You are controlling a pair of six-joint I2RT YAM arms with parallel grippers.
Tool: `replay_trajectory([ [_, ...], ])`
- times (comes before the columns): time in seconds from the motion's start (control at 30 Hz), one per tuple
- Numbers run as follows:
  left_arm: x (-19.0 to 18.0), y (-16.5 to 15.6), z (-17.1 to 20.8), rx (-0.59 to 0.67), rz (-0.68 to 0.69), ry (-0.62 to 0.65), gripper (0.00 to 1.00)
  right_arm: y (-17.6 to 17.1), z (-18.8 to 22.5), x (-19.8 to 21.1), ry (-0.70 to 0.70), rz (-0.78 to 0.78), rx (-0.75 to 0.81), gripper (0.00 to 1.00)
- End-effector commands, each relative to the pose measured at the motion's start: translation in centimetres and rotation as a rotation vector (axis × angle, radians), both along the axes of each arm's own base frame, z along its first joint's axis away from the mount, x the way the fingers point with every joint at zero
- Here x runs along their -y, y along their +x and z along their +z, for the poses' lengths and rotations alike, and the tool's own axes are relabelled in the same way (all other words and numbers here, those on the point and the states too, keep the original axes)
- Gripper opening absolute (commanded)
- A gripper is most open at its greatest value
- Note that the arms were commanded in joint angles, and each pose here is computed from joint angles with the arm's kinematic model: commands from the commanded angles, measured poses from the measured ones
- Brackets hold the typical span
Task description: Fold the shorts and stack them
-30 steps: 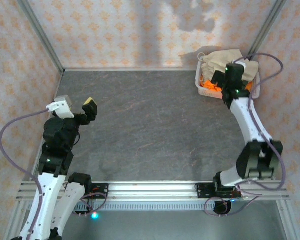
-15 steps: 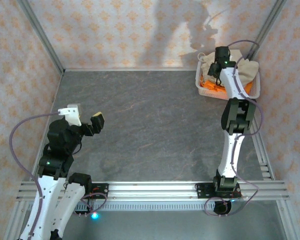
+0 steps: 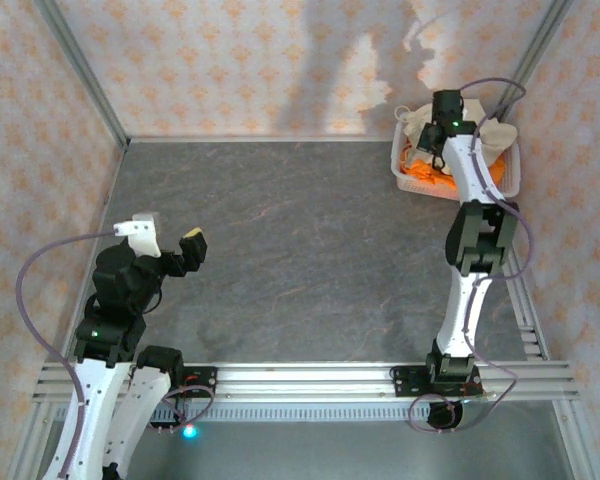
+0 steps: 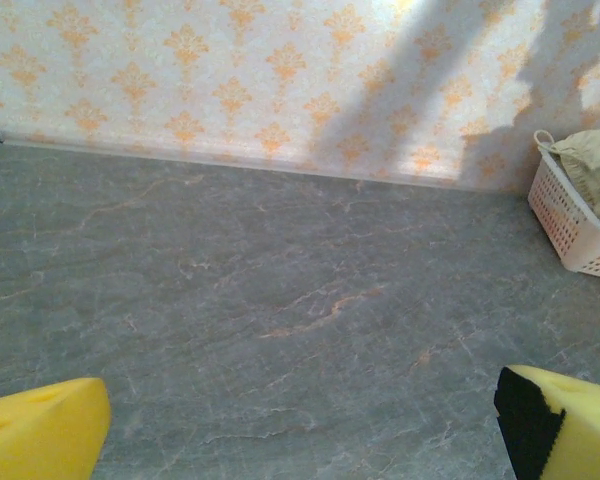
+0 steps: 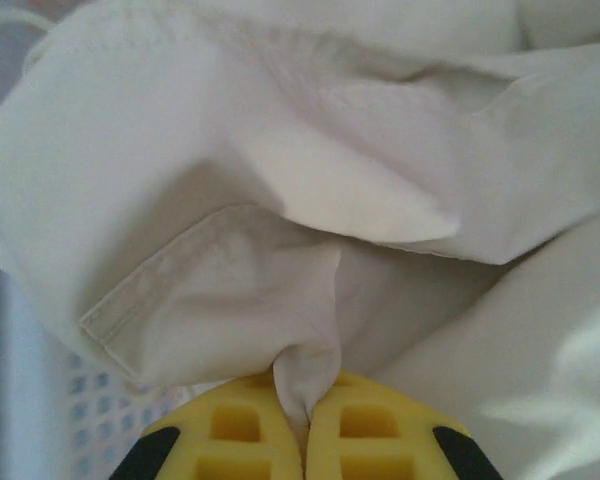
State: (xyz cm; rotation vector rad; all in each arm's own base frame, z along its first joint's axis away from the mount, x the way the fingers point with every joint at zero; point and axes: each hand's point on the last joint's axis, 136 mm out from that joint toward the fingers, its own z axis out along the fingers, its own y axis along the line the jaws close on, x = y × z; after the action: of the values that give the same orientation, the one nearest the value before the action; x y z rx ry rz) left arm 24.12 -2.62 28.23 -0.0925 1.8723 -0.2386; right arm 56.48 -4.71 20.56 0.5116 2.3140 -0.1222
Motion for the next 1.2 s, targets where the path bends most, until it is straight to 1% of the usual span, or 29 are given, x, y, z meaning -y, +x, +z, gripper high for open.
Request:
replay_trajectory([
  [0.0,-0.5,-0.2,-0.2,0.002,0.02,0.025,1.0,-1.5,11.4,-2.5,0.078,0.048,0.308,0.0],
  [0.13,-0.6,-0.3,-0.2,0.002,0.024,0.027,1.0,-4.2,17.8,-4.6,0.163,0.119,0.475,0.0],
  [0.3,-0.7,-0.3,-0.3,0.0,0.028,0.027,1.0,-7.3,24.7,-8.2,0.27,0.276,0.625,0.0],
  [0.4,-0.7,-0.3,-0.2,0.003,0.031,0.029,1.0,-9.2,27.5,-12.2,0.337,0.421,0.672,0.0],
  [0.5,-0.8,-0.4,-0.3,0.001,0.035,0.03,1.0,-11.3,29.2,-17.7,0.376,0.595,0.692,0.0],
  [0.67,-0.9,-0.4,-0.3,0.003,0.043,0.031,1.0,-15.4,29.5,-28.2,0.421,0.902,0.628,0.0],
  [0.77,-1.0,-0.4,-0.4,-0.002,0.048,0.034,1.0,-17.5,28.9,-32.6,0.432,1.024,0.589,0.0],
  [0.87,-1.2,-0.4,-0.4,0.0,0.056,0.036,1.0,-19.4,28.7,-35.5,0.452,1.111,0.575,0.0],
  [0.93,-1.3,-0.5,-0.5,-0.002,0.062,0.038,1.0,-20.0,28.4,-36.0,0.447,1.131,0.57,0.0],
  [1.0,-1.4,-0.6,-0.4,0.003,0.069,0.039,1.0,-19.8,27.3,-35.7,0.425,1.114,0.549,0.0],
  [1.1,-1.6,-0.8,-0.2,0.012,0.08,0.043,1.0,-19.3,23.9,-34.4,0.337,1.064,0.498,0.0],
  [1.13,-1.7,-0.8,-0.2,0.014,0.085,0.043,1.0,-19.1,22.5,-33.8,0.313,1.043,0.475,0.03],
  [1.17,-1.8,-0.9,-0.2,0.016,0.088,0.044,1.0,-19.0,21.0,-33.1,0.293,1.022,0.45,0.09],
])
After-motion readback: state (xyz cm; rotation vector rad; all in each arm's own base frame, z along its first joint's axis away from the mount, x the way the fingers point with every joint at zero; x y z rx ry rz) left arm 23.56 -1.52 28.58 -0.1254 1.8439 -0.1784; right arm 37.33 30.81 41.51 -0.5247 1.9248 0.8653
